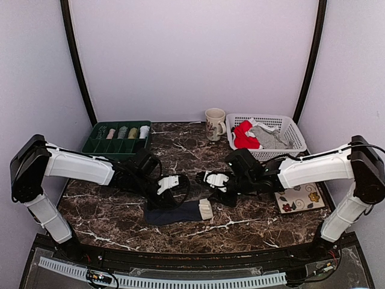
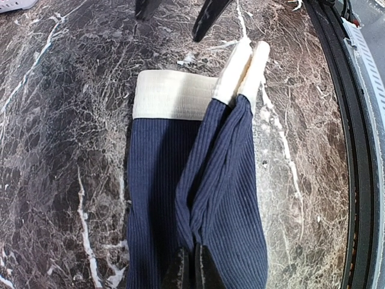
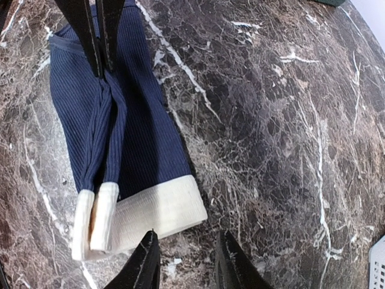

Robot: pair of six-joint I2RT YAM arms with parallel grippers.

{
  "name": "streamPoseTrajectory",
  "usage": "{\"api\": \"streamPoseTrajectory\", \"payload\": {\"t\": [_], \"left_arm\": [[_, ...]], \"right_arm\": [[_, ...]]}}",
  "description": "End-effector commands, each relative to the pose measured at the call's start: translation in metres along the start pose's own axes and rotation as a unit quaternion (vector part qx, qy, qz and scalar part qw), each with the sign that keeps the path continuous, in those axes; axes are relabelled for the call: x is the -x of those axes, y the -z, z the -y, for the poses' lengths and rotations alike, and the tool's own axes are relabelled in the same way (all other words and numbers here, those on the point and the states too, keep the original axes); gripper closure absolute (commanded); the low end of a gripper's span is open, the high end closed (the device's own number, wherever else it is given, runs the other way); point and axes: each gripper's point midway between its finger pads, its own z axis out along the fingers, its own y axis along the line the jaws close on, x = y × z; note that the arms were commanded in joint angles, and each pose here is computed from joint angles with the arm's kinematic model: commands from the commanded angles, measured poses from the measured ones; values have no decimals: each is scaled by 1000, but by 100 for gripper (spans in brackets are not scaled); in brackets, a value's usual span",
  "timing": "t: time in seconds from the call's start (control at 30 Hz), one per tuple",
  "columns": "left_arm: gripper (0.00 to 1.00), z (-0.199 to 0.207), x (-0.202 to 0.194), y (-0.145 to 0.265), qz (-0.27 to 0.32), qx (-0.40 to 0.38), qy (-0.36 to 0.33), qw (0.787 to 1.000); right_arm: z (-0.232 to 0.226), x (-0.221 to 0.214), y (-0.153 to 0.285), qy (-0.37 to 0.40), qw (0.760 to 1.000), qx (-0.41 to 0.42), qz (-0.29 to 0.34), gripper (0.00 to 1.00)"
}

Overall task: Roll the underwear
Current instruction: Fold the underwear at the center of the board.

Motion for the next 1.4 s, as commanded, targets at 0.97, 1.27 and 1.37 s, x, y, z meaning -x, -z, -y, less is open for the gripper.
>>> {"api": "streamPoseTrajectory", "payload": {"t": [0.97, 1.27, 1.37], "left_arm": [[100, -2, 9, 7, 22, -4, 0, 1000], [100, -2, 10, 7, 23, -4, 2, 1000], [100, -1, 10, 7, 24, -6, 2, 1000]], "right_arm": [[-71, 16, 59, -77, 977, 158, 119, 0], [-76, 8, 36, -63, 982, 150, 100, 7], [-69, 5, 26, -58, 985, 127, 97, 10]]}}
